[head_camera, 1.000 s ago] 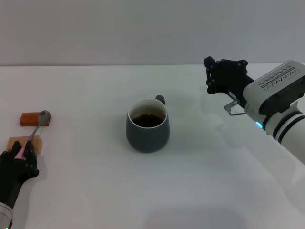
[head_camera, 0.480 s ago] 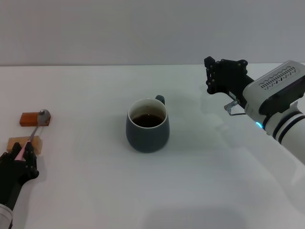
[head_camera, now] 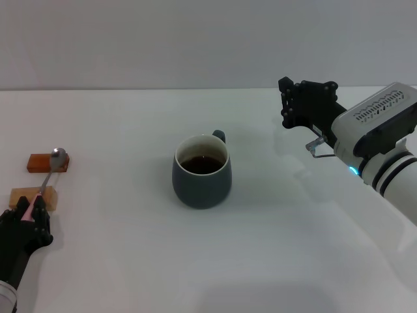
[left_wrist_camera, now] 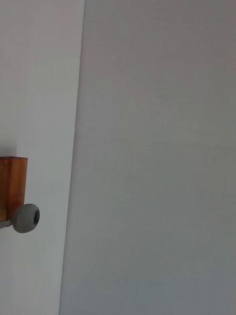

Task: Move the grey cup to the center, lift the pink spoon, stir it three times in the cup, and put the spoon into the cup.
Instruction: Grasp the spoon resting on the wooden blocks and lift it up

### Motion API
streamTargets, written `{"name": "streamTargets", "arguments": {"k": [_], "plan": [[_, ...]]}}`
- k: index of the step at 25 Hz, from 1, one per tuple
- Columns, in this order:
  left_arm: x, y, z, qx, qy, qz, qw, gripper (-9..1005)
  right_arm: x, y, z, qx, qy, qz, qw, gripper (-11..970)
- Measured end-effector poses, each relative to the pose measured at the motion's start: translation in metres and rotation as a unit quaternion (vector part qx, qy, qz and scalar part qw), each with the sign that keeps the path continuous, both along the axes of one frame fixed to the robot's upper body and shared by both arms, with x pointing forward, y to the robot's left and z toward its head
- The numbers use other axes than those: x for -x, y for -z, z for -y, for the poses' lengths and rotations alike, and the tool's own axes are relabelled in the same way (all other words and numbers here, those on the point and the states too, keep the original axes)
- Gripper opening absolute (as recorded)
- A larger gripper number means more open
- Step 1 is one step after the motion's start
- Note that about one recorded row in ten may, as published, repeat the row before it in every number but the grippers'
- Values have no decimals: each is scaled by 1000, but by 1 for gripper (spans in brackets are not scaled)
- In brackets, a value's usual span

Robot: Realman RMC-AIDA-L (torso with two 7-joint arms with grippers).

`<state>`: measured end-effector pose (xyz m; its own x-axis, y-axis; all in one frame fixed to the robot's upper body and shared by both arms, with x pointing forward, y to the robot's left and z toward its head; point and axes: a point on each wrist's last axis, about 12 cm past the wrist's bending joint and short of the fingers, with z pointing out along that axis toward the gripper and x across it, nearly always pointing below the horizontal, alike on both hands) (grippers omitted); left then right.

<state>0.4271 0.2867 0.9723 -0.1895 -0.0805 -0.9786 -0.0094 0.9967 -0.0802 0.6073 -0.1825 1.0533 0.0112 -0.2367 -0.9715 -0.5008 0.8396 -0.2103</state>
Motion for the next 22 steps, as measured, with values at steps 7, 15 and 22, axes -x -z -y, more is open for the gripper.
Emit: {"name": "streamTargets", "arguments": {"k": [7, 15, 22], "plan": [[1, 0, 0, 1, -1, 0, 1000, 247, 0, 0, 0, -1, 0, 0, 1000, -1], [-1, 0, 0, 1, 0, 1, 1000, 248, 0, 0, 0, -1, 0, 0, 1000, -1], [-3, -1, 2, 2, 4, 3, 1000, 249, 0, 0, 0, -1, 0, 0, 1000, -1]]}}
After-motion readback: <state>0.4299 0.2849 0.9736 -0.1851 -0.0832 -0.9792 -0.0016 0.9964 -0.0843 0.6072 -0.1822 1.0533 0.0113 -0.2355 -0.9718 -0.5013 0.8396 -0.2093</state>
